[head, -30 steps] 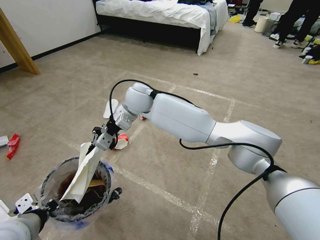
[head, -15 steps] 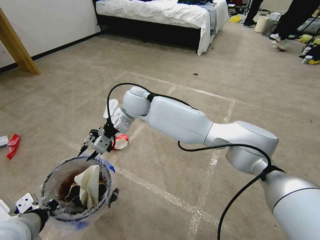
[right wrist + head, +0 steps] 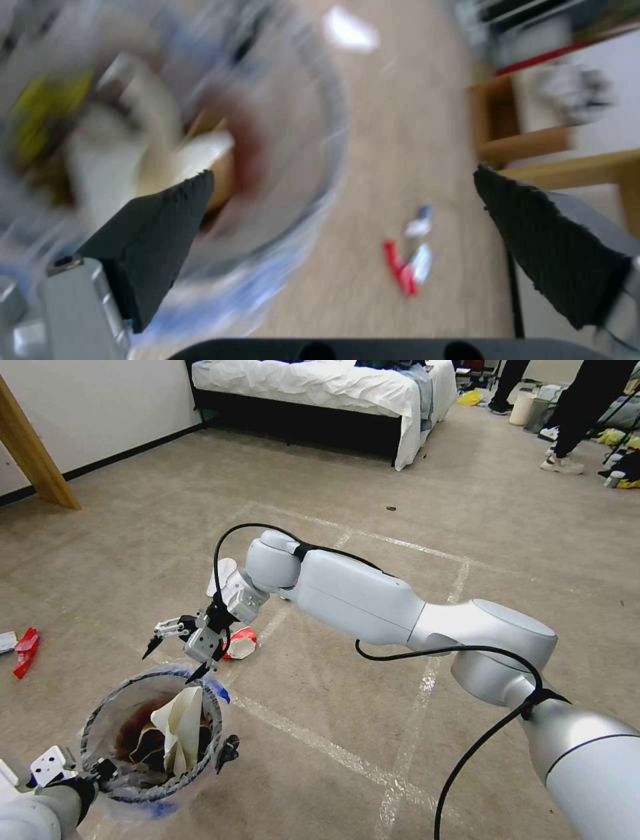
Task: Pick up the trash bin and place the garbage on the floor into it.
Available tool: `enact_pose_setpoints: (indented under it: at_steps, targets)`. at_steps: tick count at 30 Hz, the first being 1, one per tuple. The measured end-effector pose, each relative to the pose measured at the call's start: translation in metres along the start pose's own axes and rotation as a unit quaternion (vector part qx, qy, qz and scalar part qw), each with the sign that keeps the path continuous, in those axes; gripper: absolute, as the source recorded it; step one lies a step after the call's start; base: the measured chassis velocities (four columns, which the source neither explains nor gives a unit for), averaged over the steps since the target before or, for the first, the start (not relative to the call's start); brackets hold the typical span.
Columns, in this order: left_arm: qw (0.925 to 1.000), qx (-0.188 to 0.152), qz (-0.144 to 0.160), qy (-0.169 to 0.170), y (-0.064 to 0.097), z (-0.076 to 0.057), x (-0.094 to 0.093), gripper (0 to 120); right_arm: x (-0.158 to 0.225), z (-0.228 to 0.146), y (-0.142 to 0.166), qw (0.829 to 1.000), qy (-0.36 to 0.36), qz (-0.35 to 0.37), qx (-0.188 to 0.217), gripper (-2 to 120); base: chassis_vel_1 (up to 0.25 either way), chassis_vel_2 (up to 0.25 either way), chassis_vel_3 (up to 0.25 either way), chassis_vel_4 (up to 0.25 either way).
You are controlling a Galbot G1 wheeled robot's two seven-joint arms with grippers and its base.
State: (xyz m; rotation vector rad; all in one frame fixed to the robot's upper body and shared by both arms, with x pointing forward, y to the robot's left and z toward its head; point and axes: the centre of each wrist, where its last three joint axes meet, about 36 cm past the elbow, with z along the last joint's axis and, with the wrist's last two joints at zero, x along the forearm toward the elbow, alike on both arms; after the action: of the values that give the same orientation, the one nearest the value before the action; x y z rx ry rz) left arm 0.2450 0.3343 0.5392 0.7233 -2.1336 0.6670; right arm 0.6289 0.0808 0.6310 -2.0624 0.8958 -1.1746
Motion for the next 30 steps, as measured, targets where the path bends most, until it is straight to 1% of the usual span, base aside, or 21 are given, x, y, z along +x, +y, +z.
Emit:
enact_pose_setpoints:
  at_steps: [1, 3, 6, 8, 9, 10, 13, 14, 15, 16, 19, 20, 22, 23, 24, 25, 26, 27, 28, 29, 30]
  targets:
    - [1.0000, 0.000, 0.000, 0.000, 0.000, 0.000, 0.000, 0, 0.000, 0.000, 0.000, 1.000, 0.000, 0.000, 0.000, 99, 0.000, 0.000, 0.000, 0.000]
    - [1.0000, -0.001, -0.002, 0.001, 0.001, 0.000, 0.001, 0, 0.019, -0.001, -0.004, 0.995, -0.035, 0.076, -0.046, 100, 0.000, 0.000, 0.000, 0.000]
    - [1.0000, -0.001, -0.002, 0.001, 0.002, 0.000, 0.002, 0, 0.028, 0.000, -0.003, 0.990, -0.045, 0.116, -0.067, 100, 0.000, 0.000, 0.000, 0.000]
    - [1.0000, -0.004, -0.004, 0.000, 0.003, 0.000, 0.005, 0, 0.050, 0.006, 0.011, 0.956, -0.067, 0.254, -0.133, 100, 0.000, 0.000, 0.000, 0.000]
    - [1.0000, -0.005, -0.004, 0.001, 0.003, 0.000, 0.006, 0, 0.057, 0.008, 0.017, 0.940, -0.072, 0.294, -0.156, 100, 0.000, 0.000, 0.000, 0.000]
    - [1.0000, -0.005, -0.004, 0.001, 0.003, 0.000, 0.006, 0, 0.057, 0.008, 0.017, 0.940, -0.072, 0.294, -0.156, 100, 0.000, 0.000, 0.000, 0.000]
    - [1.0000, -0.007, -0.006, 0.002, 0.004, 0.000, 0.007, 0, 0.073, 0.020, 0.048, 0.875, -0.090, 0.414, -0.233, 100, 0.000, 0.000, 0.000, 0.000]
    - [1.0000, -0.007, -0.006, 0.002, 0.004, 0.000, 0.007, 0, 0.073, 0.020, 0.048, 0.875, -0.090, 0.414, -0.233, 100, 0.000, 0.000, 0.000, 0.000]
    - [0.9999, -0.008, -0.008, 0.003, 0.005, 0.001, 0.008, 0, 0.080, 0.024, 0.065, 0.840, -0.099, 0.462, -0.268, 100, 0.000, 0.000, 0.000, 0.000]
    - [0.9999, -0.008, -0.008, 0.003, 0.005, 0.001, 0.008, 0, 0.080, 0.024, 0.065, 0.840, -0.099, 0.462, -0.268, 100, 0.000, 0.000, 0.000, 0.000]
    - [0.9999, -0.009, -0.010, 0.004, 0.006, 0.002, 0.011, 0, 0.095, 0.027, 0.099, 0.764, -0.103, 0.556, -0.310, 100, 0.000, 0.000, 0.000, 0.000]
    - [0.9999, -0.009, -0.010, 0.004, 0.006, 0.002, 0.011, 0, 0.095, 0.027, 0.099, 0.764, -0.103, 0.556, -0.310, 100, 0.000, 0.000, 0.000, 0.000]
    - [0.9999, -0.008, -0.014, 0.002, 0.009, 0.002, 0.013, 0, 0.107, 0.023, 0.121, 0.722, -0.087, 0.605, -0.323, 100, 0.000, 0.000, 0.000, 0.000]
    - [0.9999, -0.008, -0.014, 0.002, 0.009, 0.002, 0.013, 0, 0.107, 0.023, 0.121, 0.722, -0.087, 0.605, -0.323, 100, 0.000, 0.000, 0.000, 0.000]
    - [0.9998, -0.008, -0.015, 0.001, 0.010, 0.002, 0.014, 0, 0.109, 0.021, 0.129, 0.709, -0.077, 0.621, -0.326, 100, 0.000, 0.000, 0.000, 0.000]
    - [0.9998, -0.008, -0.017, 0.000, 0.011, 0.002, 0.016, 0, 0.110, 0.017, 0.143, 0.686, -0.064, 0.646, -0.329, 100, 0.000, 0.000, 0.000, 0.000]
    - [0.9998, -0.008, -0.017, 0.000, 0.011, 0.002, 0.016, 0, 0.110, 0.017, 0.143, 0.686, -0.064, 0.646, -0.329, 100, 0.000, 0.000, 0.000, 0.000]
    - [0.9998, -0.006, -0.017, -0.002, 0.012, 0.001, 0.018, 0, 0.110, 0.010, 0.160, 0.655, -0.047, 0.674, -0.339, 100, 0.000, 0.000, 0.000, 0.000]
    - [0.9998, -0.006, -0.019, -0.004, 0.013, 0.000, 0.019, 0, 0.109, 0.005, 0.171, 0.636, -0.036, 0.689, -0.345, 100, 0.000, 0.000, 0.000, 0.000]
    - [0.9998, -0.006, -0.019, -0.004, 0.013, 0.000, 0.019, 0, 0.109, 0.005, 0.171, 0.636, -0.036, 0.689, -0.345, 100, 0.000, 0.000, 0.000, 0.000]
    - [0.9998, -0.005, -0.021, -0.006, 0.015, -0.001, 0.020, 0, 0.108, 0.001, 0.191, 0.613, -0.013, 0.708, -0.349, 100, 0.000, 0.000, 0.000, 0.000]
